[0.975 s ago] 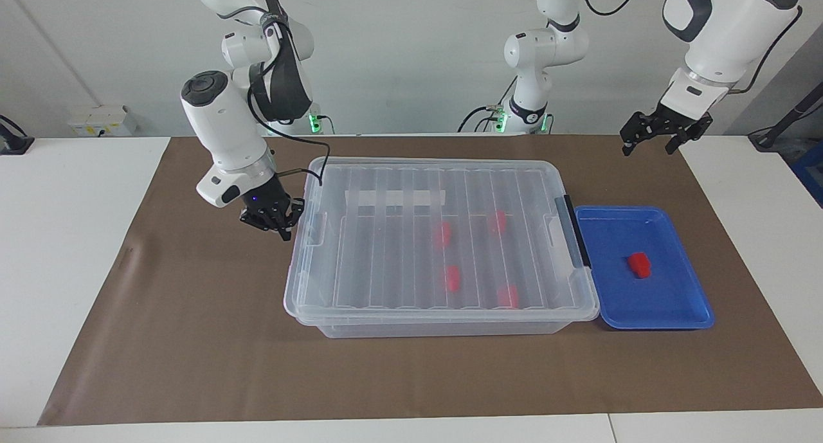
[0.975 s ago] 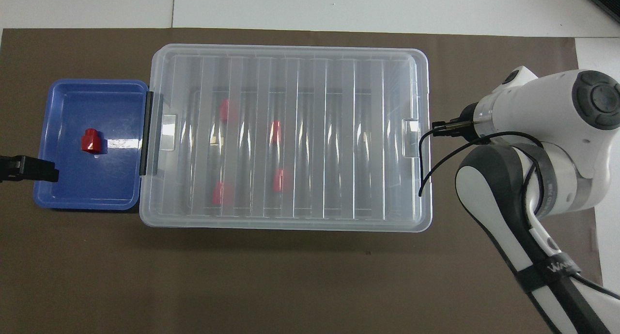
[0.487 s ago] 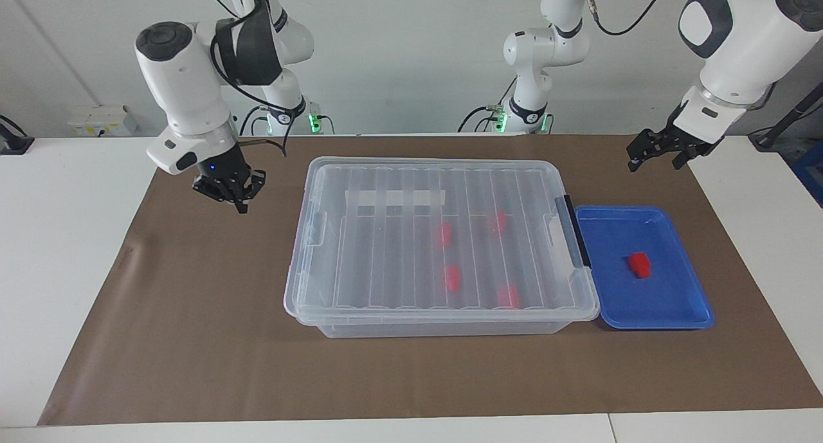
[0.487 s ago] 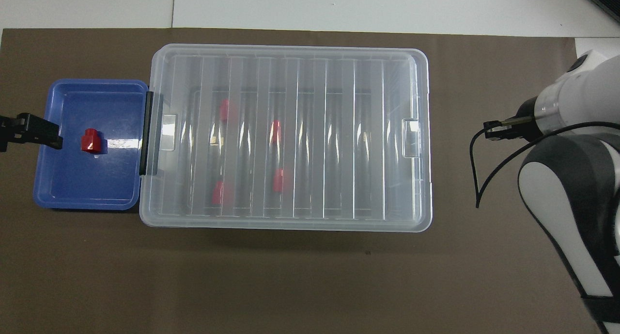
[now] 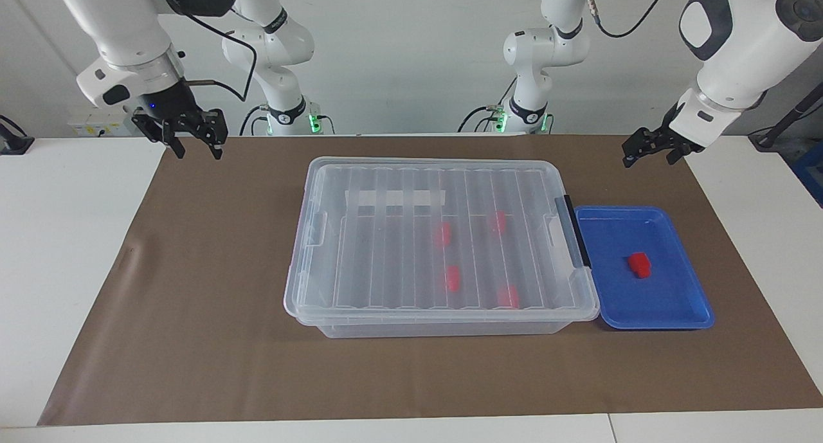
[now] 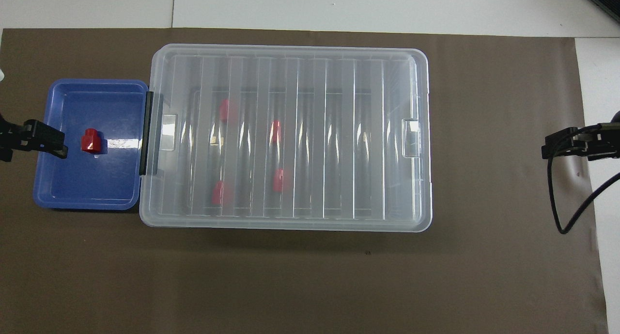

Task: Place red block in blue tray from box

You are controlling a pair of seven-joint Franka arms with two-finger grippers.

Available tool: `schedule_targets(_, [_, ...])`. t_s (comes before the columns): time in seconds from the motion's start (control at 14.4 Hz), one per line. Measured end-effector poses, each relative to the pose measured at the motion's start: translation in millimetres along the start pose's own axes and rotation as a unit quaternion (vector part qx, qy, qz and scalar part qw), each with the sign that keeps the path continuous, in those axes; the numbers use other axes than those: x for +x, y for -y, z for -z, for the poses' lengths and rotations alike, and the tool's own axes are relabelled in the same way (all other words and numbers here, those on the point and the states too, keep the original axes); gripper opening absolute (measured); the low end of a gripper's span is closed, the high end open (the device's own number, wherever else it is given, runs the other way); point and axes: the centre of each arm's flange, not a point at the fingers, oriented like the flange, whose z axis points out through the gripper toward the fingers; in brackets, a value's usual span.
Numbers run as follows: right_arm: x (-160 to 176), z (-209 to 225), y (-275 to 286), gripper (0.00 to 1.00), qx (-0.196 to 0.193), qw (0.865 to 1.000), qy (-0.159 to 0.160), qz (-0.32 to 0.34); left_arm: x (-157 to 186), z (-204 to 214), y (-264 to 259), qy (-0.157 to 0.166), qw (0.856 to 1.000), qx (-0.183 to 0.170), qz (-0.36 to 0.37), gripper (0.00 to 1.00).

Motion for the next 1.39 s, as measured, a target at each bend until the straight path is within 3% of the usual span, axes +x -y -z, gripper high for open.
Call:
schedule_targets(0.14, [-2.5, 7.3, -10.4, 1.0, 0.0, 1.0, 0.003, -0.01, -1.7, 4.7, -3.4, -0.005, 1.0, 0.0, -0.003, 1.0])
schedule_targets(0.42, [-0.8, 4.9, -12.7, 1.0, 0.0, 1.0, 0.005, -0.011, -10.9, 19.6, -10.1, -0.021, 1.0, 0.001, -0.009, 1.0])
schedule_targets(0.7, [-0.1, 3.7, -11.7, 1.0, 0.0, 0.999, 0.006, 0.031, -11.8, 21.0, -10.7, -0.022, 1.0, 0.001, -0.009, 1.0])
schedule_targets(1.39, [0.0, 3.8, -10.6, 1.0, 0.0, 1.0, 0.006, 0.018, -5.8, 27.4, -11.1, -0.054, 0.998, 0.001, -0.01, 1.0])
